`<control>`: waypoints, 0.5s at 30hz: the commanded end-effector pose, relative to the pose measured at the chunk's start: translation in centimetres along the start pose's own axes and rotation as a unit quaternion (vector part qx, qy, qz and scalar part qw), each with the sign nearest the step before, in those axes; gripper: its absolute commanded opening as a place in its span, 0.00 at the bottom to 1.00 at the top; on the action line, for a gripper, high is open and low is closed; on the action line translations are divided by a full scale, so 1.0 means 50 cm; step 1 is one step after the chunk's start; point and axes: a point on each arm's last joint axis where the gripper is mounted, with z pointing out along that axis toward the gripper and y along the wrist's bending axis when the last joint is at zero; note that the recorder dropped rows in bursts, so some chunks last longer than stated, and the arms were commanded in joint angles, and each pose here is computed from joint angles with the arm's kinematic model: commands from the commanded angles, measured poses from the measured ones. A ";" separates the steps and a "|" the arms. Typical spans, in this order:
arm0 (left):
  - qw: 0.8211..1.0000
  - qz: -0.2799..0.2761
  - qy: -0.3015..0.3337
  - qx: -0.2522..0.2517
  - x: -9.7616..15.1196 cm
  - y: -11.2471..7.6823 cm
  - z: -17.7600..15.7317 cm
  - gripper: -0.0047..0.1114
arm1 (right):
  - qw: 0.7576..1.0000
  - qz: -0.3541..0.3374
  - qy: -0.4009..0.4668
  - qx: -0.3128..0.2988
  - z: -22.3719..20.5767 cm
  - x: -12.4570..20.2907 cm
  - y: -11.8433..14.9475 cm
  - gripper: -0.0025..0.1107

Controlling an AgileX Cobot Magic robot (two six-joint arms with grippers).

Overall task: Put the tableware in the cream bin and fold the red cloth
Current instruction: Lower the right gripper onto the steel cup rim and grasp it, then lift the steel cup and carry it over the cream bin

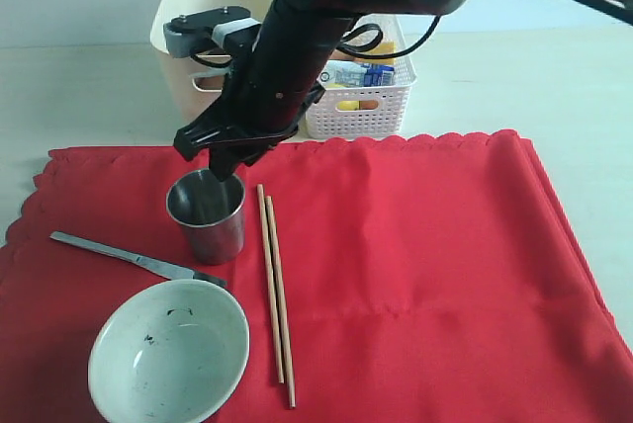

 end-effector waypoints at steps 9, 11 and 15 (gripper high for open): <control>1.000 -0.006 -0.004 0.002 0.001 -0.001 0.000 0.04 | 0.999 0.019 0.027 0.006 0.065 0.007 -0.020 0.37; 1.000 -0.006 -0.004 0.002 0.001 -0.001 0.000 0.04 | 0.999 0.018 0.031 0.009 0.073 0.010 -0.023 0.31; 1.000 -0.006 -0.004 0.002 0.001 -0.001 0.000 0.04 | 0.999 0.020 0.043 0.007 0.086 0.015 -0.026 0.10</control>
